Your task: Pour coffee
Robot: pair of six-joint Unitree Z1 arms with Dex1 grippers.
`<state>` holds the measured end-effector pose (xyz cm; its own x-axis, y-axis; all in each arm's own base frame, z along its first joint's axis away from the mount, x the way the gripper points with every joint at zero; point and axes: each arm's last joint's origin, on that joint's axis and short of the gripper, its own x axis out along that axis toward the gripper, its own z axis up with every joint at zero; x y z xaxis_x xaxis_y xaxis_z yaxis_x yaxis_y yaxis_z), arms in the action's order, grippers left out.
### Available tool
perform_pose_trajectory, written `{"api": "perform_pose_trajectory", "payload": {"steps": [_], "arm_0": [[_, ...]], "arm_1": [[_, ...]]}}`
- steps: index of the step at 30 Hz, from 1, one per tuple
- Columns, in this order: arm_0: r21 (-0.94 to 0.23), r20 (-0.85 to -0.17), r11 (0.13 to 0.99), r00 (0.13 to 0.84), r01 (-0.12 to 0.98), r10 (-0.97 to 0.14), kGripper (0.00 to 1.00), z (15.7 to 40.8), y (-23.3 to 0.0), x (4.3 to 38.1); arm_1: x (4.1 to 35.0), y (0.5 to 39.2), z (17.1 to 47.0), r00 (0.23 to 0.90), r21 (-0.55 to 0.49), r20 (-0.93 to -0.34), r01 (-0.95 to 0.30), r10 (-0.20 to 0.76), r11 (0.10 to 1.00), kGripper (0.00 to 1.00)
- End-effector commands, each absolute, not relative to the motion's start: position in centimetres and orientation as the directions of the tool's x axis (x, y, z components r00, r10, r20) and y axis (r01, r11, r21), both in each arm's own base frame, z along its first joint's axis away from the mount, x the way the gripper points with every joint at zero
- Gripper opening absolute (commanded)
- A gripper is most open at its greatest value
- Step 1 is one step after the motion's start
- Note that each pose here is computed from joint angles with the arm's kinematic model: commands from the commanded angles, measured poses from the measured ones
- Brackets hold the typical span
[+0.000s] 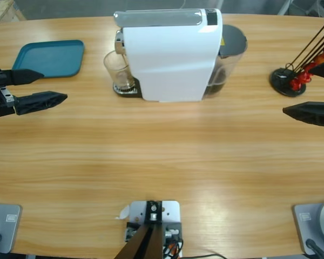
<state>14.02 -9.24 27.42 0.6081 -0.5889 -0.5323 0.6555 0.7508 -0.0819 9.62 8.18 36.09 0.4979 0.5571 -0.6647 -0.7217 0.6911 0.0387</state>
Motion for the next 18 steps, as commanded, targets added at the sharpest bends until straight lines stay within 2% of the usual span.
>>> {"api": "perform_pose_trajectory", "payload": {"steps": [1,6,18], "arm_0": [[-0.065,-0.544,0.747,0.604,0.662,-0.582,0.999,26.1,-8.9,13.6],[-0.056,-0.534,0.742,0.608,0.668,-0.587,1.000,26.3,-8.8,13.4],[-0.027,-0.509,0.777,0.661,0.628,-0.552,1.000,26.3,-7.9,12.5]], "arm_1": [[10.5,8.9,35.0,0.478,0.036,-0.702,-0.716,0.528,0.697,1.000],[10.4,8.9,33.9,0.468,0.044,-0.707,-0.720,0.531,0.693,1.000],[10.4,8.9,33.9,0.477,0.044,-0.695,-0.718,0.537,0.695,1.000]]}}
